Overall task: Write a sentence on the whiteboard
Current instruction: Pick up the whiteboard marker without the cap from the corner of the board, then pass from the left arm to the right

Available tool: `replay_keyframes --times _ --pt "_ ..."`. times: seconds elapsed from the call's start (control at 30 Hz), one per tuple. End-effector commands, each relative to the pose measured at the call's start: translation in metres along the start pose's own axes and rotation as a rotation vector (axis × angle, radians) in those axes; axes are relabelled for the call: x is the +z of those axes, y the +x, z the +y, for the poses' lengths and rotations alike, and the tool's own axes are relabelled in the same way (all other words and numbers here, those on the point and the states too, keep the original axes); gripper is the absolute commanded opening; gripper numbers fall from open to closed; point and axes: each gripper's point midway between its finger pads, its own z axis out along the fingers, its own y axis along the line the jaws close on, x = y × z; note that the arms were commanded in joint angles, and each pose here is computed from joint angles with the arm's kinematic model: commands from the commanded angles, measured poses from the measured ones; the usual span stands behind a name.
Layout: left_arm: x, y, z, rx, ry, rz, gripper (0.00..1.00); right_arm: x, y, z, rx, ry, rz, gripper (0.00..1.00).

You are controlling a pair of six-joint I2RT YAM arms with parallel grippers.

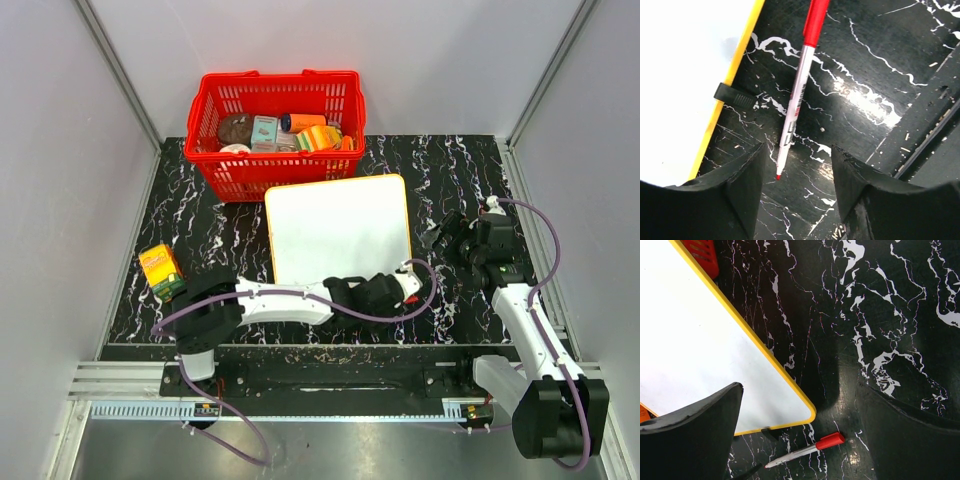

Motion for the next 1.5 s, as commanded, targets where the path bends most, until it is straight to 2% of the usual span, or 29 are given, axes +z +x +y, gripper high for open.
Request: replay_keyframes --times 0.0,0.13,0.47,0.67,0.77,0.8,0.9,1.03,1.13,1.23,1.33,1.47 --pt "0.008 0.003 0.004 -0.019 0.048 0.009 0.56 0.000 -0.004 0.007 -0.002 -0.032 -0.008 1.00" --pt "0.009 0.010 0.004 -0.011 0.051 0.033 0.46 0.001 -0.004 0.007 0.001 -0.032 -0.008 1.00" --pt "0.020 0.035 0.002 -0.013 0.054 0.117 0.45 0.002 -0.002 0.006 0.005 -0.030 -0.004 1.00" --pt "0.023 0.046 -0.005 -0.013 0.097 0.164 0.38 0.002 -0.001 0.006 0.002 -0.030 0.002 1.00" --pt "0.022 0.047 -0.005 -0.010 0.113 0.174 0.28 0.002 -0.001 0.005 0.000 -0.026 0.005 1.00" --pt "0.023 0.048 -0.003 -0.016 0.111 0.182 0.18 0.001 -0.001 0.005 -0.001 -0.026 0.005 1.00" --pt "0.023 0.050 -0.001 -0.017 0.101 0.190 0.00 0.000 0.000 0.004 -0.003 -0.019 0.005 1.00" --pt "0.018 0.048 -0.001 -0.020 0.108 0.174 0.00 -0.001 -0.001 0.005 -0.010 -0.021 0.004 1.00" --pt "0.004 0.036 -0.003 -0.041 0.132 0.097 0.00 -0.005 0.001 0.009 -0.016 -0.044 0.013 1.00" --pt "-0.033 0.006 -0.005 -0.064 0.182 -0.042 0.00 -0.011 0.003 0.018 -0.027 -0.092 0.021 1.00" --pt "-0.062 -0.006 -0.005 -0.058 0.216 -0.104 0.00 -0.018 0.004 0.032 -0.042 -0.164 0.039 1.00" --pt "-0.085 -0.007 -0.001 -0.071 0.241 -0.116 0.00 -0.030 0.003 0.055 -0.047 -0.265 0.073 1.00"
